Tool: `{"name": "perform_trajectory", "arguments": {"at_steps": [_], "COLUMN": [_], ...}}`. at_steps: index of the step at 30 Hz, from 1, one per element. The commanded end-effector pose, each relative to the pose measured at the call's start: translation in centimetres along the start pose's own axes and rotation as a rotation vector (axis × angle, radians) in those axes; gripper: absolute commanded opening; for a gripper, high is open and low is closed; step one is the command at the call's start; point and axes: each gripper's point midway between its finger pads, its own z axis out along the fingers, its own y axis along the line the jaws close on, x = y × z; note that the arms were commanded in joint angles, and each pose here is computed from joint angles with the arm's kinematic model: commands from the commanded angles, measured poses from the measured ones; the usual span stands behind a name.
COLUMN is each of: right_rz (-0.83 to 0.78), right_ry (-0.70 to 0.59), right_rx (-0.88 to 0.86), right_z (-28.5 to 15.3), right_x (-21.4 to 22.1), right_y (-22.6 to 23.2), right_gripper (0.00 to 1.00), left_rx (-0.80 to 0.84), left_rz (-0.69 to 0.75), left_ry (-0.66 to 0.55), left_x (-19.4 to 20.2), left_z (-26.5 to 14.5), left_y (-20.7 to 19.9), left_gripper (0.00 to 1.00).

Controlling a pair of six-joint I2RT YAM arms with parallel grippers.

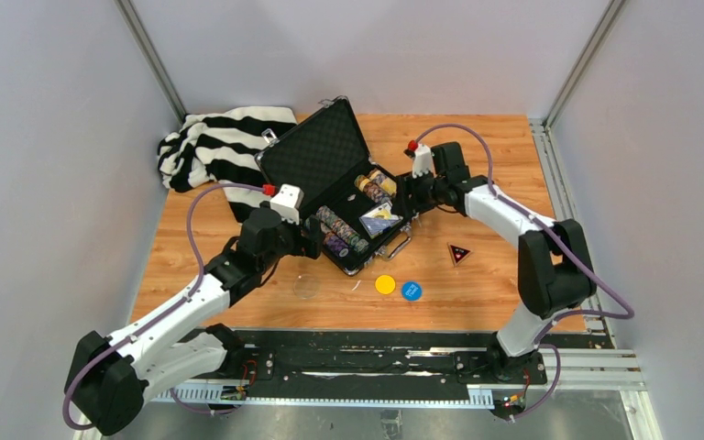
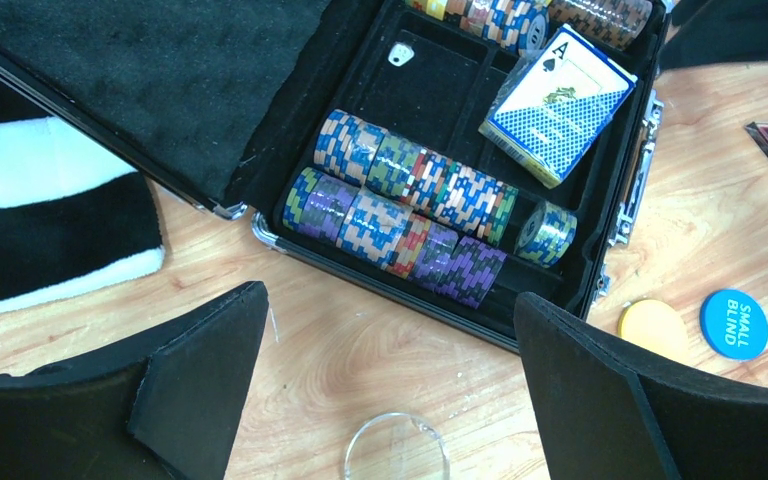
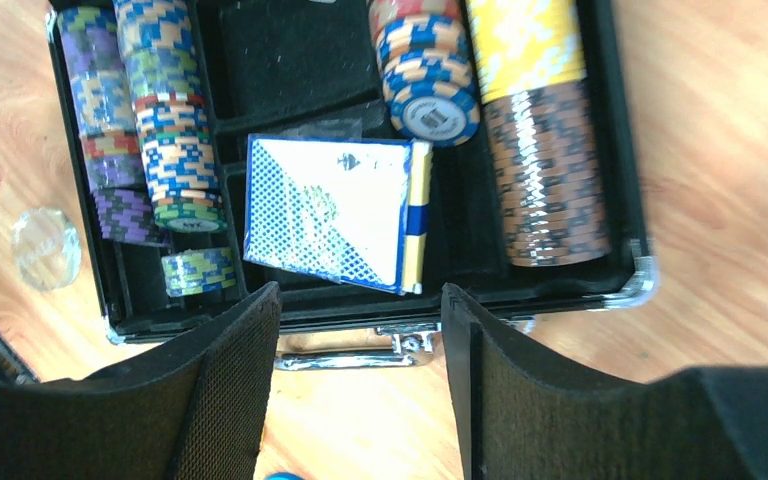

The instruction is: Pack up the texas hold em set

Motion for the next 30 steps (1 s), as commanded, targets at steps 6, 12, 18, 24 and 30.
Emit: {"name": "perform_trajectory", "arguments": {"at_steps": [6, 12, 18, 24, 30], "right_rz": [0.023, 0.022, -0.018, -0.062, -0.092], "right_ry": [-0.037, 0.001, 0.012, 0.005, -0.045], "right_rx": [0.093, 0.124, 0.088, 0.12, 0.234], "right_z": [0.4, 2.9, 4.0, 3.6, 0.9], "right_x": [-0.6, 0.1, -0.1, -0.9, -3.0], "right_y": [-1.5, -2.3, -0.7, -0.1, -0.9], "right_gripper": [0.16, 0.01, 0.01, 0.01, 0.01], "left_rx": [0.01, 0.005, -0.005, 0.002, -0.014], "left_rz": [0.005, -0.001, 0.002, 0.0, 0.003], "left_ry": [-0.022, -0.03, -0.02, -0.013, -0.016], "left_x": [-0.7, -0.7, -0.4, -0.3, -0.3], "left_z": [0.1, -0.2, -0.1, 0.1, 0.0], "left_y": [-0.1, 0.0, 0.2, 0.1, 0.4], "left_gripper": [0.98, 0.98, 0.98, 0.98, 0.98]}}
